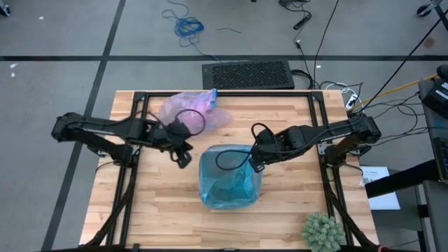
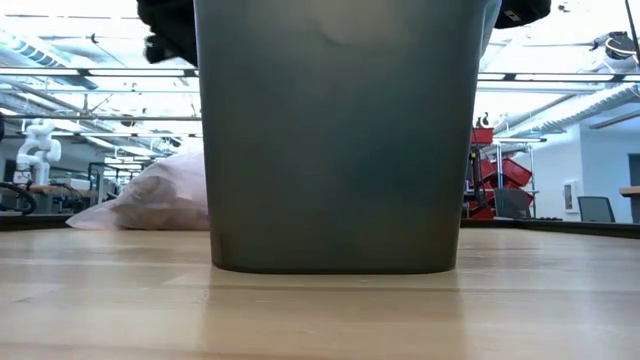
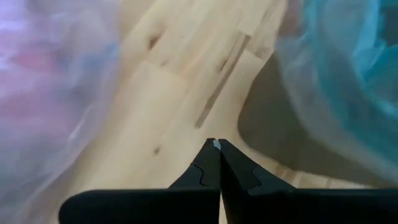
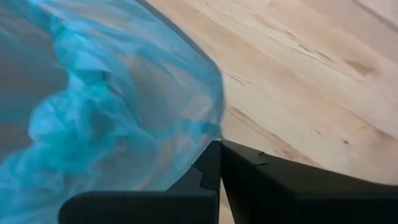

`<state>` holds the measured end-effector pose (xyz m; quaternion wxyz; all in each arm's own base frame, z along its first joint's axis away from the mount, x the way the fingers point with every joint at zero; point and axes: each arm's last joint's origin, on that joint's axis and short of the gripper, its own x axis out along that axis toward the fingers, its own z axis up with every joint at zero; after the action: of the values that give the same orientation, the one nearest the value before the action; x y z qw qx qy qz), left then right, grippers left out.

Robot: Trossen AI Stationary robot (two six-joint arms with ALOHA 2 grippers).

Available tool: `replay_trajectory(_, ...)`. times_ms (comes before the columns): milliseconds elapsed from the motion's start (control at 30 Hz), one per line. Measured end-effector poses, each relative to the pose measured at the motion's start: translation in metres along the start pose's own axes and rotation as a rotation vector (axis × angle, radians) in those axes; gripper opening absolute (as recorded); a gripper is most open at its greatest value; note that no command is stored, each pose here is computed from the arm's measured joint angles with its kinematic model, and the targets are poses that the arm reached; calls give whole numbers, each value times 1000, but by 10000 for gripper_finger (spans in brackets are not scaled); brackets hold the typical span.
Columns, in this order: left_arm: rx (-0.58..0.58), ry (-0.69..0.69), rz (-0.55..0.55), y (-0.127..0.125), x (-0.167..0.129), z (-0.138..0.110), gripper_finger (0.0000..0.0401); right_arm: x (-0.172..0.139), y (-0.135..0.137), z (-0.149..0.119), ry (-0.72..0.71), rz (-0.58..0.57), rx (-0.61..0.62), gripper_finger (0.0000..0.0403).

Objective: Place trash/remove bag and relplace
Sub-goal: Insert the new trash bag into the trash bin, then adjust the trash bin

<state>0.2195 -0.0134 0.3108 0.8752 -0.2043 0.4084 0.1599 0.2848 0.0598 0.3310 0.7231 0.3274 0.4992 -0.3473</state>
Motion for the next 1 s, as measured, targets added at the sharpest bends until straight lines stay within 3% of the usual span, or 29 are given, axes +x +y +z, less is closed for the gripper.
replay_trajectory(167,-44,-26,5,13,-32,-10,0,-12,-10,-1,-3,2,-50,0)
replay_trajectory(400,-78,-230,-46,26,-74,-16,0,-39,-37,-5,-4,20,-163,0)
replay_trajectory(467,-95,-295,-96,26,-84,-15,0,-51,-39,-7,-66,102,-245,0)
replay_trajectory(633,-89,-380,-327,20,-104,-13,0,-84,-18,-21,-264,451,-519,0)
replay_trajectory(767,-32,-217,-440,7,-86,-24,0,-69,0,-38,-154,448,-651,0)
replay_trajectory(867,13,-59,-402,-5,-49,-36,0,-52,9,-60,-11,360,-723,0)
replay_trajectory(1000,14,-33,-437,-21,-15,-46,0,-41,24,-84,42,347,-775,0)
